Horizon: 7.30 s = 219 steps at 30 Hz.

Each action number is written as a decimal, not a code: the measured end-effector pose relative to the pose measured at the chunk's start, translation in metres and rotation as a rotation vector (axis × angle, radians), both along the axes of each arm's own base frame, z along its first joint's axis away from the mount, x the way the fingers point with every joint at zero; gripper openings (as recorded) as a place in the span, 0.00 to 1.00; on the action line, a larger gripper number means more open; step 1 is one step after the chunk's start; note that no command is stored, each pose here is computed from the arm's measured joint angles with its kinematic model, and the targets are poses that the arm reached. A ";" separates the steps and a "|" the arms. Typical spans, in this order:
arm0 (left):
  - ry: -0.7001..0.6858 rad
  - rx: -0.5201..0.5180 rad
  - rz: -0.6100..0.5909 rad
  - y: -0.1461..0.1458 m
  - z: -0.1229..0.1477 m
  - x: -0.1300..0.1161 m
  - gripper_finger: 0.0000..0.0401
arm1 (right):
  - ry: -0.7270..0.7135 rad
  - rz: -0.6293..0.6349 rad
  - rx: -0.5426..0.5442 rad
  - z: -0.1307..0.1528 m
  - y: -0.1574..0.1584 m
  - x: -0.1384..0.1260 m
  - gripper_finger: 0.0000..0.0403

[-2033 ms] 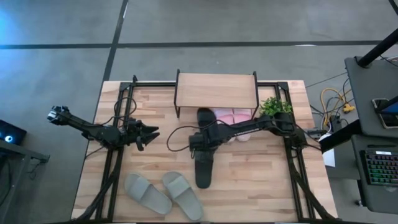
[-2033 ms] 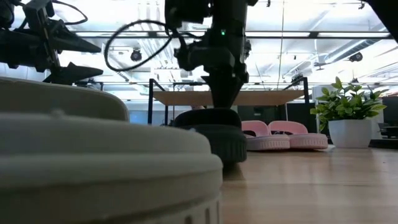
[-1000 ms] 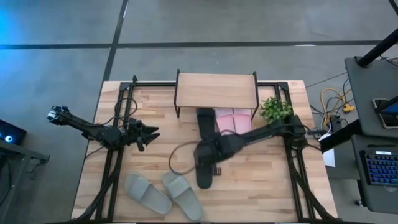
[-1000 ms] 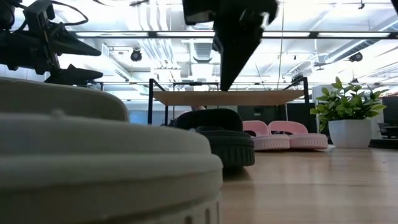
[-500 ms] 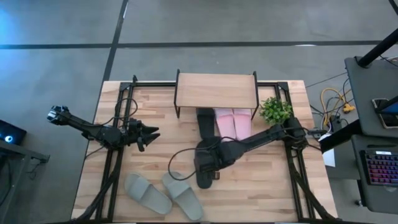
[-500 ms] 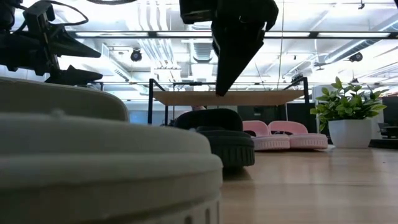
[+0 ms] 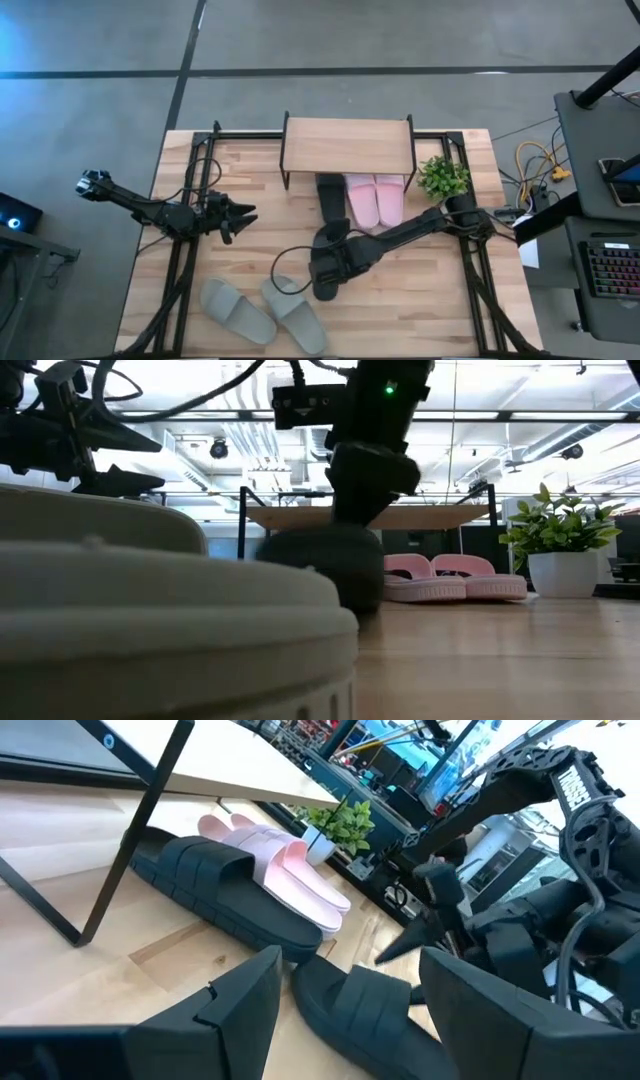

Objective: Pick and place slides into the shelf
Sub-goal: Put the black slipper under the shelf, then put the right gray slipper on the shelf

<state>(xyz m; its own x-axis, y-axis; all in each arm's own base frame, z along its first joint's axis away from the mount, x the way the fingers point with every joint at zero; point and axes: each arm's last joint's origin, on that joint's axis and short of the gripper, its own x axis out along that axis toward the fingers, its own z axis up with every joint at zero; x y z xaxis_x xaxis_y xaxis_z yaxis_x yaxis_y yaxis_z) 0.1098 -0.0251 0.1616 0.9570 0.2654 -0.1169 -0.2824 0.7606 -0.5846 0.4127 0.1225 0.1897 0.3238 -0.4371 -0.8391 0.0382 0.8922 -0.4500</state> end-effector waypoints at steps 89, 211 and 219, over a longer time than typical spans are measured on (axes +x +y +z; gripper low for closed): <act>0.022 0.008 -0.005 0.000 -0.002 0.000 0.56 | -0.271 -0.136 -0.145 0.008 -0.154 0.048 0.03; 0.031 0.008 -0.005 0.000 -0.004 0.000 0.56 | -0.474 -0.250 0.281 0.074 -0.103 0.065 0.03; 0.030 0.008 -0.005 0.000 -0.003 0.000 0.56 | -0.614 -0.327 0.334 0.112 -0.106 0.052 0.03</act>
